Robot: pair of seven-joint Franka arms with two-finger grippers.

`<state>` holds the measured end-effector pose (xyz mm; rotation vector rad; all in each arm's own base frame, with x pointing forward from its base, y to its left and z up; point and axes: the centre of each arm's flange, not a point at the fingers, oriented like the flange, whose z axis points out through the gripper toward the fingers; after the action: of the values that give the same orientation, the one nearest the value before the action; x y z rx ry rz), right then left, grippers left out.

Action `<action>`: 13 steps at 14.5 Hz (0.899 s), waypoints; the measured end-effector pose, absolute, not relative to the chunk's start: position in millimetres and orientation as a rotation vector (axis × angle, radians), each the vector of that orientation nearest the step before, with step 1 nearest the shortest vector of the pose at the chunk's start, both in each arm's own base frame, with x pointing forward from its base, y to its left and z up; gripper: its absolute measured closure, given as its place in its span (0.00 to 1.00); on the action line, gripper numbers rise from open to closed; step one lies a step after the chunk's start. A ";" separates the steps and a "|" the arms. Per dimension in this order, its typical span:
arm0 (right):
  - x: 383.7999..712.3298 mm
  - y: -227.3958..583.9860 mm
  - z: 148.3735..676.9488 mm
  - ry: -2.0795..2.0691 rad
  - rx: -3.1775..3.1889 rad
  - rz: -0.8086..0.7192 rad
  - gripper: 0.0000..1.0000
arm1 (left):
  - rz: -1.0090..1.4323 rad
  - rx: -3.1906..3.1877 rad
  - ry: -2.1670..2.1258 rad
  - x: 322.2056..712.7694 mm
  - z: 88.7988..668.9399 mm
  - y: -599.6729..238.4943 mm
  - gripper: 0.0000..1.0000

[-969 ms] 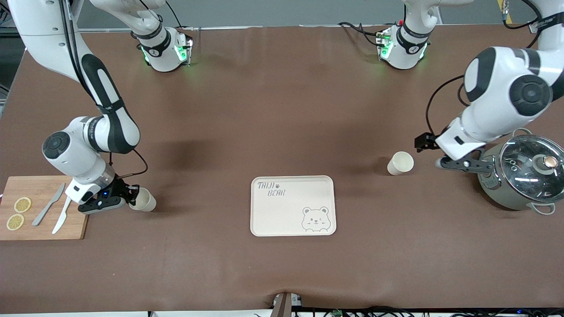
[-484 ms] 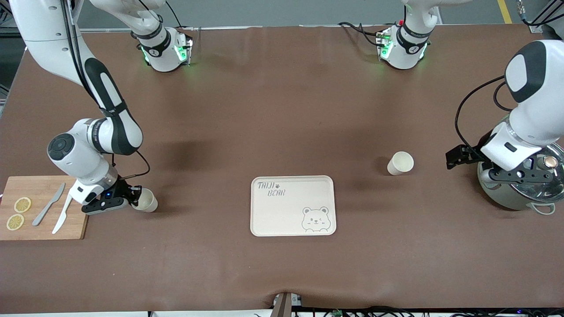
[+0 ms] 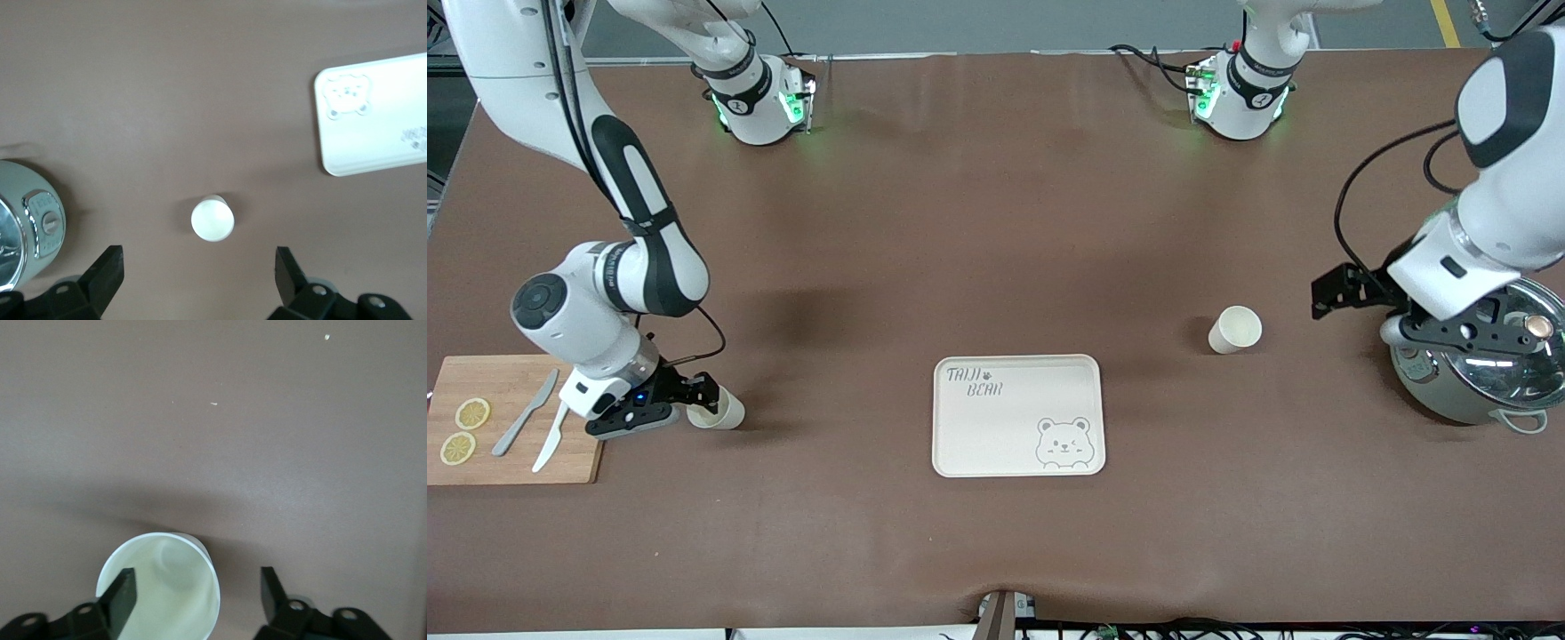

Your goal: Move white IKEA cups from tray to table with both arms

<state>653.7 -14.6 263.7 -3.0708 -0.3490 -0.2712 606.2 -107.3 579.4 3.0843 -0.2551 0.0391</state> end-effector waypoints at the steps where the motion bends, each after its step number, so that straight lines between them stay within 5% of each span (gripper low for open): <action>1: 662.0 -19.4 280.4 -0.344 -3.064 -0.226 0.02 | 0.036 3.082 -0.263 601.8 592.9 -111.0 0.00; 7: 679.3 -44.8 441.6 -0.277 -3.026 0.030 0.00 | 0.157 3.066 -0.181 564.2 668.5 -116.5 0.00; 13: 605.5 -32.9 611.2 -0.162 -3.120 -0.001 0.00 | -0.044 3.142 -0.331 547.8 656.1 -116.9 0.00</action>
<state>605.5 -32.9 611.2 -3.1196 -0.1624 -0.0008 547.8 -116.9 656.1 3.1415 -0.3306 -0.0436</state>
